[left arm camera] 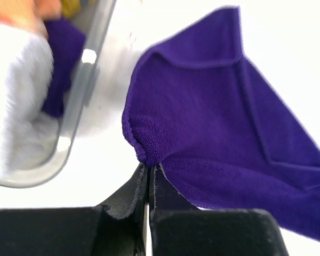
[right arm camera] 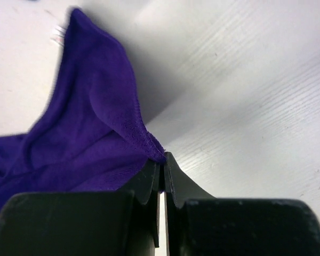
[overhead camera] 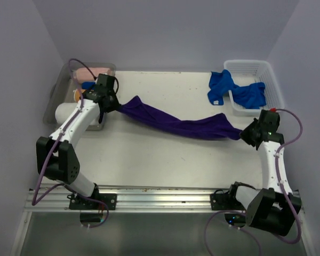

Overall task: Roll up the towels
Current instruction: Flatten the towel

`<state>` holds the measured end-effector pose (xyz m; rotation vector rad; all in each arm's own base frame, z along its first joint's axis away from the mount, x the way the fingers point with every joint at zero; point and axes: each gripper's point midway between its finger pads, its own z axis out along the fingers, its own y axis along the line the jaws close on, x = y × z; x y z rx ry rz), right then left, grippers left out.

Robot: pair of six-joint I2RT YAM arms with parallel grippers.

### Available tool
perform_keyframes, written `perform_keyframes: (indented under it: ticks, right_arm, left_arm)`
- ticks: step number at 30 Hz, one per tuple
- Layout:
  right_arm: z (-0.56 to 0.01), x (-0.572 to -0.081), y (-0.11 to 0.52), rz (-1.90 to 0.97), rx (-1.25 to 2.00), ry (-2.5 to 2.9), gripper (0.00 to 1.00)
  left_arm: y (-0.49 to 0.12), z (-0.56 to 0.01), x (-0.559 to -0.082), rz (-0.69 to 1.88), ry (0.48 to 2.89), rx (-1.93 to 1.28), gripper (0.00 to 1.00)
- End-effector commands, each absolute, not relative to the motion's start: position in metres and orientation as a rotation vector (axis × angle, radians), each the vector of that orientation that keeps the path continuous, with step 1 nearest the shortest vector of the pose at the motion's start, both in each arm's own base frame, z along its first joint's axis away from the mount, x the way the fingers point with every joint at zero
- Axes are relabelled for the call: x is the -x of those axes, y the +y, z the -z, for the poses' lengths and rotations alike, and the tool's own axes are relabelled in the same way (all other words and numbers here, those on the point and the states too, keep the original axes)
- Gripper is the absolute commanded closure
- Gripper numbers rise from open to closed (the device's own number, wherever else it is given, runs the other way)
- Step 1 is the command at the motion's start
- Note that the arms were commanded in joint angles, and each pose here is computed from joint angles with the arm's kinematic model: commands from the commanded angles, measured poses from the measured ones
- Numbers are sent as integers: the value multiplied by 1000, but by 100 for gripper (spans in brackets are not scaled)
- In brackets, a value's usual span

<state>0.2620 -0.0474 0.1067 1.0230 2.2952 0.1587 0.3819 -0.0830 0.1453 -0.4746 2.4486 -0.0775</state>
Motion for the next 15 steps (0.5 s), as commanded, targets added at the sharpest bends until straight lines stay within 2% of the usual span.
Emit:
perform_keyframes:
  ticks: [1,8,15]
  right_arm:
    - [-149,-261,-53,-127,-999,2233,100]
    - [-259,-264,-54,-147,-907,2058,100]
    - [-326,-236,-61,-64,-853,1925,100]
  left_arm:
    - [-64,-215,-398,121,2295,469,100]
    - [-61,-324,-410,260,2073,435,100]
    - [-49,-399,-398,265,1904,429,100]
